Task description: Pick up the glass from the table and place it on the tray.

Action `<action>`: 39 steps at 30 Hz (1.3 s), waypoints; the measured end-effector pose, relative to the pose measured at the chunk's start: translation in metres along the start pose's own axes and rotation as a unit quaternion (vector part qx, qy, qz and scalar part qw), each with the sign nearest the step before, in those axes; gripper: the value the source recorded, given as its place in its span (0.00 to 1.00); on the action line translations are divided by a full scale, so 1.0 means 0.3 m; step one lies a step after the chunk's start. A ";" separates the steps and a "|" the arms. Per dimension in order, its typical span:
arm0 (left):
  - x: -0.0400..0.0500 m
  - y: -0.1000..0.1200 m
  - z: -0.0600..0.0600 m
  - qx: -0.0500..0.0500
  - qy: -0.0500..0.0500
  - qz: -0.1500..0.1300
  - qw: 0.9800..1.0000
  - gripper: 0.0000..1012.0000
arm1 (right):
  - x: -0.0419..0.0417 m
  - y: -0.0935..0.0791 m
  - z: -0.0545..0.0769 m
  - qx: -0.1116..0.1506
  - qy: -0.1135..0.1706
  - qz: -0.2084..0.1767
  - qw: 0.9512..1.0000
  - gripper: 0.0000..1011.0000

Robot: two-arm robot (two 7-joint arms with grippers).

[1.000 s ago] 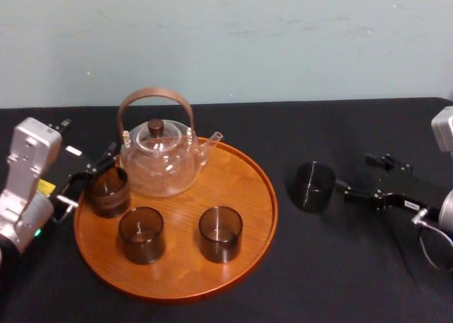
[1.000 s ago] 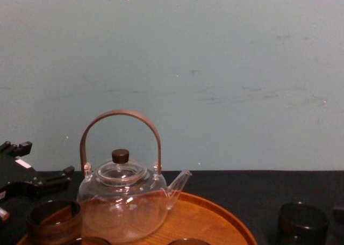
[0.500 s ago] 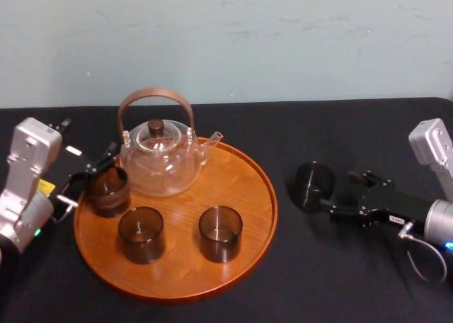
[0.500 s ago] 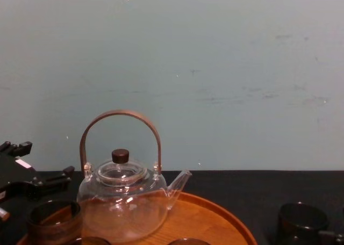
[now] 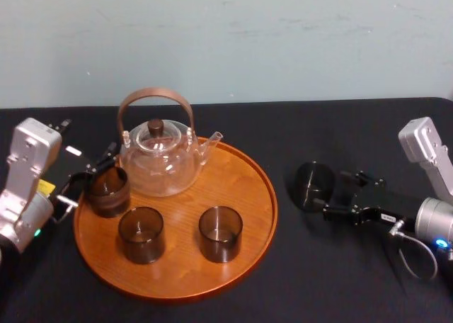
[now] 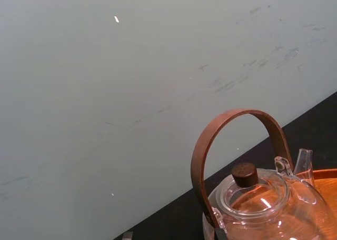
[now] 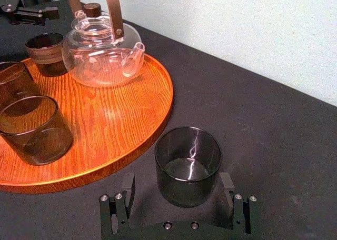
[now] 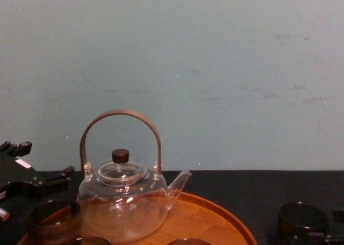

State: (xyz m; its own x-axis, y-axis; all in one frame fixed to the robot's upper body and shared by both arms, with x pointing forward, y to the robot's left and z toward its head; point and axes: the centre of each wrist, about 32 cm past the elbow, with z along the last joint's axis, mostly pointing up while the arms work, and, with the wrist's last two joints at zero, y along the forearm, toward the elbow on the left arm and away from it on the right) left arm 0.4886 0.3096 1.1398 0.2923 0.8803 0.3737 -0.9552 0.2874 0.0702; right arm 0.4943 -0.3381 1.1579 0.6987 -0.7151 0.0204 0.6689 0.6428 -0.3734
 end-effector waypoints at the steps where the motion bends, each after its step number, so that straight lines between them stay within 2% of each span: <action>1: 0.000 0.000 0.000 0.000 0.000 0.000 1.000 0.99 | 0.000 0.003 0.000 0.000 0.000 0.000 1.000 0.99; 14: 0.000 0.000 0.000 0.000 0.000 0.000 1.000 0.99 | 0.002 0.037 0.005 -0.006 0.003 -0.001 1.000 0.99; 24: 0.000 0.000 0.000 0.000 0.000 0.000 1.000 0.99 | 0.019 0.066 0.016 -0.007 0.005 -0.010 1.000 0.99; 39: 0.000 0.000 0.000 0.000 0.000 0.000 1.000 0.99 | 0.028 0.107 0.033 -0.008 0.001 -0.006 1.000 0.99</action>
State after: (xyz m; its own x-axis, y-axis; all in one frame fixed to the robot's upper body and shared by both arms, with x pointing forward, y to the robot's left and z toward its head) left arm 0.4886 0.3097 1.1398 0.2923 0.8803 0.3737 -0.9552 0.2873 0.0702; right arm 0.5243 -0.3208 1.1552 0.6903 -0.7232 0.0232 0.6730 0.6299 -0.3878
